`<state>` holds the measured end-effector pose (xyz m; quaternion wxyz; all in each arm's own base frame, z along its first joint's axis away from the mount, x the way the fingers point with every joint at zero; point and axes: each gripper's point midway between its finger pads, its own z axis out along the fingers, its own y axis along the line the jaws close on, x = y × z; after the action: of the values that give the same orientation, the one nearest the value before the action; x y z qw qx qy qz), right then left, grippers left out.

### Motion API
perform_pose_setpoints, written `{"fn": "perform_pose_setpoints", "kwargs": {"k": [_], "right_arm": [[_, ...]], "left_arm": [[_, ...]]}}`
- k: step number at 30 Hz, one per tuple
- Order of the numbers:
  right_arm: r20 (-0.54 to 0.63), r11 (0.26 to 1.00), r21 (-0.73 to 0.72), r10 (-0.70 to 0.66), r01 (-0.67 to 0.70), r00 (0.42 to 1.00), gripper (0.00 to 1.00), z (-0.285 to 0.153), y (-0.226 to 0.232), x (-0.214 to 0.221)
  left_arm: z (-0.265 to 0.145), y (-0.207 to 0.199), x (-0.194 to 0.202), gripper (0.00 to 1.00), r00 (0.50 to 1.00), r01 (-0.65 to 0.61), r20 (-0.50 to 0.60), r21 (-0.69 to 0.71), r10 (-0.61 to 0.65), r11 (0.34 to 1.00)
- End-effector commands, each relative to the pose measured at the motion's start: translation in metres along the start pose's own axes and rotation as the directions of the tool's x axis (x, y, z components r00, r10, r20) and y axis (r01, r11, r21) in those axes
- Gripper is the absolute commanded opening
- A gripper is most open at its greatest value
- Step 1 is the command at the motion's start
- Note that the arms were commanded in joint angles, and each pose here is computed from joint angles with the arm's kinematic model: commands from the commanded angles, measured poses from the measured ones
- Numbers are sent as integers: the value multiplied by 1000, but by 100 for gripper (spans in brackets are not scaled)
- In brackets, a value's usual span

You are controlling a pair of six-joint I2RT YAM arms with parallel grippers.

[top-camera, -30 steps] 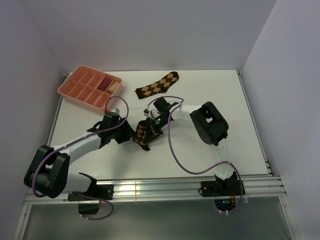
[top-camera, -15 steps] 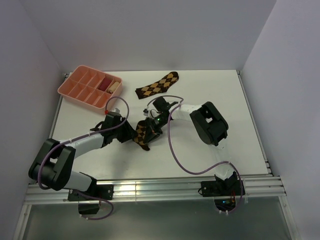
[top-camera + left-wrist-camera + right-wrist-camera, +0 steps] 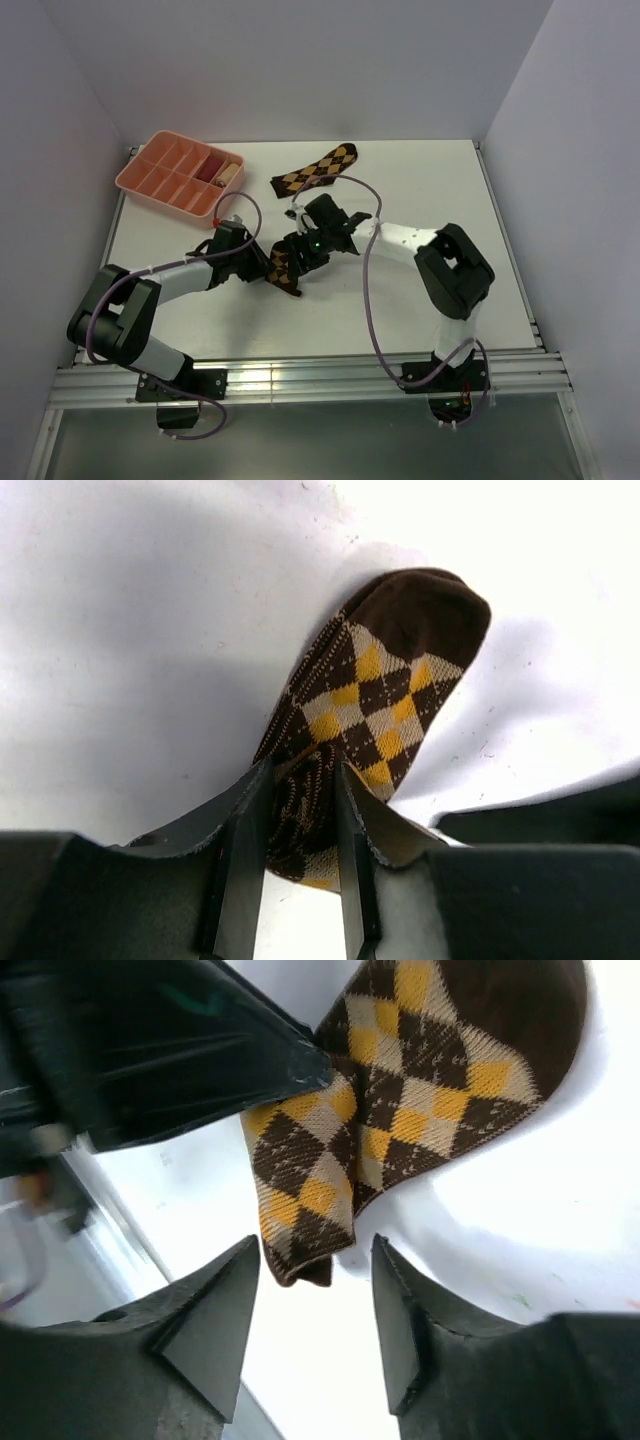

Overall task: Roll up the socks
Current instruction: Roll the sock at the center of the board.

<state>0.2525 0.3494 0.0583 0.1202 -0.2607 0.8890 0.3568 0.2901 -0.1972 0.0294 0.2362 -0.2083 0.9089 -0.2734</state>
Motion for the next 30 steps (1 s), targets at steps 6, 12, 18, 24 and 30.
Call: {"fn": "perform_pose_setpoints", "kwargs": {"k": [6, 12, 18, 24, 30], "right_arm": [[217, 858, 383, -443, 342, 870, 60, -29, 21, -38], [191, 743, 514, -587, 429, 787, 61, -23, 35, -32], [127, 667, 561, -654, 490, 746, 63, -7, 35, -25], [77, 640, 553, -677, 534, 732, 63, 11, 35, -10], [19, 609, 560, -688, 562, 726, 62, 27, 25, 3]], "left_arm": [[7, 37, 14, 34, 996, -53, -81, -160, 41, 986], [8, 38, 13, 33, 993, -76, -98, -172, 60, 982], [11, 35, 10, 33, 989, -102, -119, -167, 83, 981], [15, 29, 6, 32, 984, -133, -138, -161, 111, 978], [19, 23, 2, 32, 979, -155, -155, -150, 131, 976]]}}
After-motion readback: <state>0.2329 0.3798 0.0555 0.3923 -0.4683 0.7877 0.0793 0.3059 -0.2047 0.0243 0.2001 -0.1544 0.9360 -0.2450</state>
